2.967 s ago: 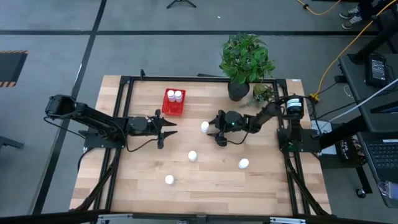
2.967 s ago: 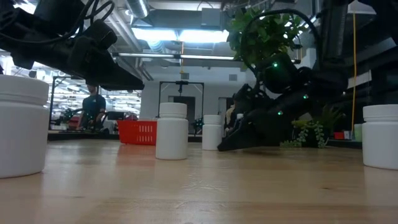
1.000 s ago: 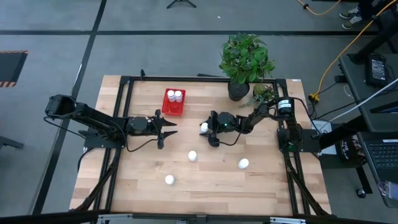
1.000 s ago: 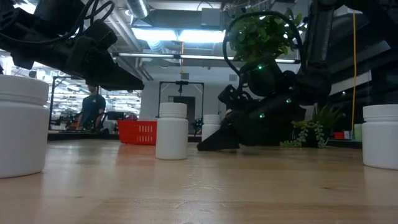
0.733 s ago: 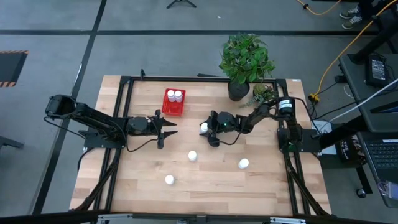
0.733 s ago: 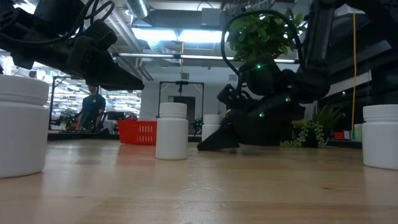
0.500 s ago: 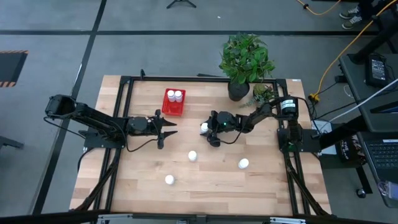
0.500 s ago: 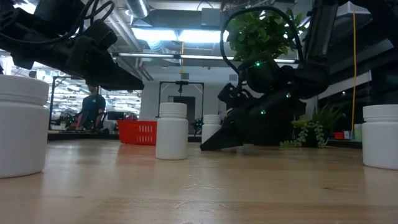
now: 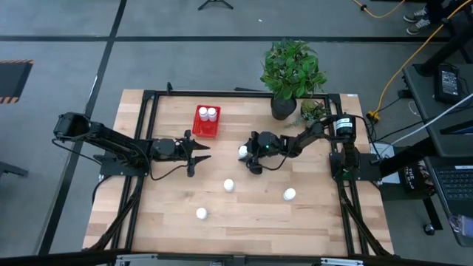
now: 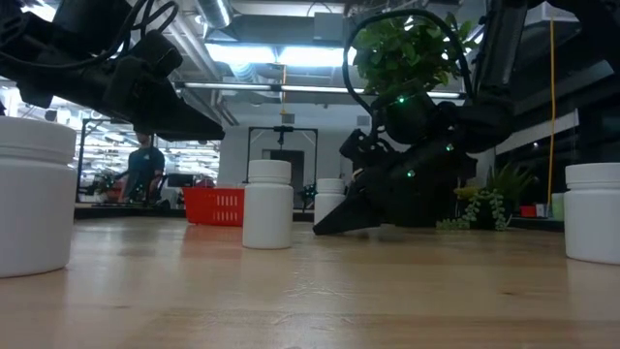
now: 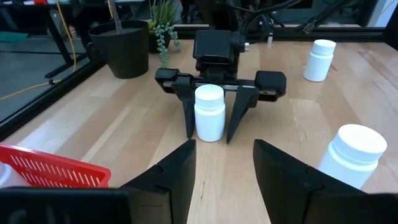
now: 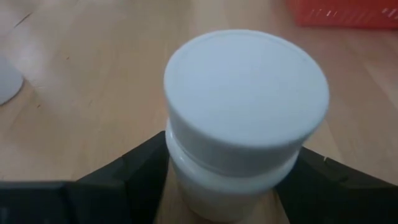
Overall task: Pick and place pill bottles into a basket
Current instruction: Put the white pill bottle into the red bin
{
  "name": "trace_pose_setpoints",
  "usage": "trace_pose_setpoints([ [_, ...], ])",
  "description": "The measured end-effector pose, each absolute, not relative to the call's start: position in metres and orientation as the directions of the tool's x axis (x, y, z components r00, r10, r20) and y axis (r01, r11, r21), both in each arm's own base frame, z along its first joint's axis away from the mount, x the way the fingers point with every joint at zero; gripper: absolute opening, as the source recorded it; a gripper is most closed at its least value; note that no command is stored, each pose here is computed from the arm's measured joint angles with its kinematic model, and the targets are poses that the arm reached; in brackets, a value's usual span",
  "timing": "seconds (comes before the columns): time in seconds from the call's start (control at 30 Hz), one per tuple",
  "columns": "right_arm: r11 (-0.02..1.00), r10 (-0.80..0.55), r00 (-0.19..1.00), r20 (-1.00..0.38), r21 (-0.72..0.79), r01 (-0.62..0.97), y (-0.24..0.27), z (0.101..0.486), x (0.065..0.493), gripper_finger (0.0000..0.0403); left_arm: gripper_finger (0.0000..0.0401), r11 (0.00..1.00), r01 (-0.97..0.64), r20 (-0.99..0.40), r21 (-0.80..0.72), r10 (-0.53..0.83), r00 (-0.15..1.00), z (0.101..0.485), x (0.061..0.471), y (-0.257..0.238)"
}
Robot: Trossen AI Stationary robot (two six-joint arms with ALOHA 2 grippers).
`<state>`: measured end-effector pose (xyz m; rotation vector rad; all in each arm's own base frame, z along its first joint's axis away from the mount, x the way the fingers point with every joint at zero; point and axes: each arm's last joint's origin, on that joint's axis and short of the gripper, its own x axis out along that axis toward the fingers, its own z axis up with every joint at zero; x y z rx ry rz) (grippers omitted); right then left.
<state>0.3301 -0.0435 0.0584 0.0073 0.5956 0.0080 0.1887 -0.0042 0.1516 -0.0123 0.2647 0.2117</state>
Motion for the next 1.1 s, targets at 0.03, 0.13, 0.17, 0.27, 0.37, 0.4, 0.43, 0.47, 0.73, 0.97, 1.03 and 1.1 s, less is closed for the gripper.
trace_pose_setpoints([
  [0.03,1.0,0.013,0.828,-0.561,0.011,-0.008,-0.0434,0.0584,0.3301,0.0261,0.0153,0.978,-0.209,-0.261,0.016,0.206,0.943,0.1516,0.1887,-0.0042],
  [0.13,1.0,0.015,0.826,-0.564,0.011,-0.011,-0.0437,0.0582,0.3298,0.0261,0.0154,0.978,-0.209,-0.261,0.016,0.206,0.943,0.1516,0.1887,-0.0043],
  [0.17,1.0,0.015,0.824,-0.566,0.01,-0.011,-0.0441,0.0581,0.3297,0.0261,0.0154,0.978,-0.209,-0.261,0.016,0.206,0.943,0.1516,0.1887,-0.0042],
  [0.27,1.0,0.019,0.824,-0.567,0.015,-0.013,-0.0453,0.058,0.3293,0.0261,0.0153,0.978,-0.209,-0.261,0.016,0.206,0.943,0.1516,0.1887,-0.0043],
  [0.37,1.0,0.02,0.822,-0.569,0.015,-0.013,-0.0451,0.0578,0.3292,0.0261,0.0154,0.978,-0.209,-0.261,0.016,0.206,0.943,0.1516,0.1887,-0.0042],
  [0.4,1.0,0.02,0.821,-0.571,0.015,-0.014,-0.0451,0.0577,0.3291,0.0261,0.0154,0.978,-0.209,-0.261,0.016,0.206,0.943,0.1516,0.1887,-0.0042],
  [0.43,1.0,0.02,0.82,-0.572,0.015,-0.014,-0.0451,0.0575,0.329,0.0261,0.0154,0.978,-0.209,-0.261,0.016,0.206,0.943,0.1516,0.1887,-0.0042],
  [0.47,1.0,0.02,0.82,-0.573,0.015,-0.014,-0.0451,0.0575,0.329,0.0261,0.0154,0.978,-0.209,-0.261,0.016,0.206,0.943,0.1516,0.1887,-0.0042],
  [0.73,0.999,0.033,0.817,-0.576,0.022,-0.025,-0.0451,0.0577,0.3293,0.0261,0.0154,0.978,-0.209,-0.261,0.016,0.206,0.943,0.1516,0.1887,-0.0042],
  [0.97,0.999,0.034,0.815,-0.578,0.021,-0.026,-0.0453,0.058,0.3301,0.024,0.0154,0.978,-0.209,-0.261,0.016,0.206,0.943,0.1516,0.1887,-0.0043],
  [1.03,0.999,0.033,0.815,-0.578,0.02,-0.027,-0.0453,0.0581,0.3301,0.0224,0.0154,0.978,-0.209,-0.261,0.016,0.206,0.943,0.1516,0.1887,-0.0043],
  [1.1,0.999,0.033,0.815,-0.578,0.018,-0.028,-0.0454,0.058,0.3301,0.0206,0.0153,0.978,-0.209,-0.261,0.016,0.206,0.943,0.1516,0.1887,-0.0042],
])
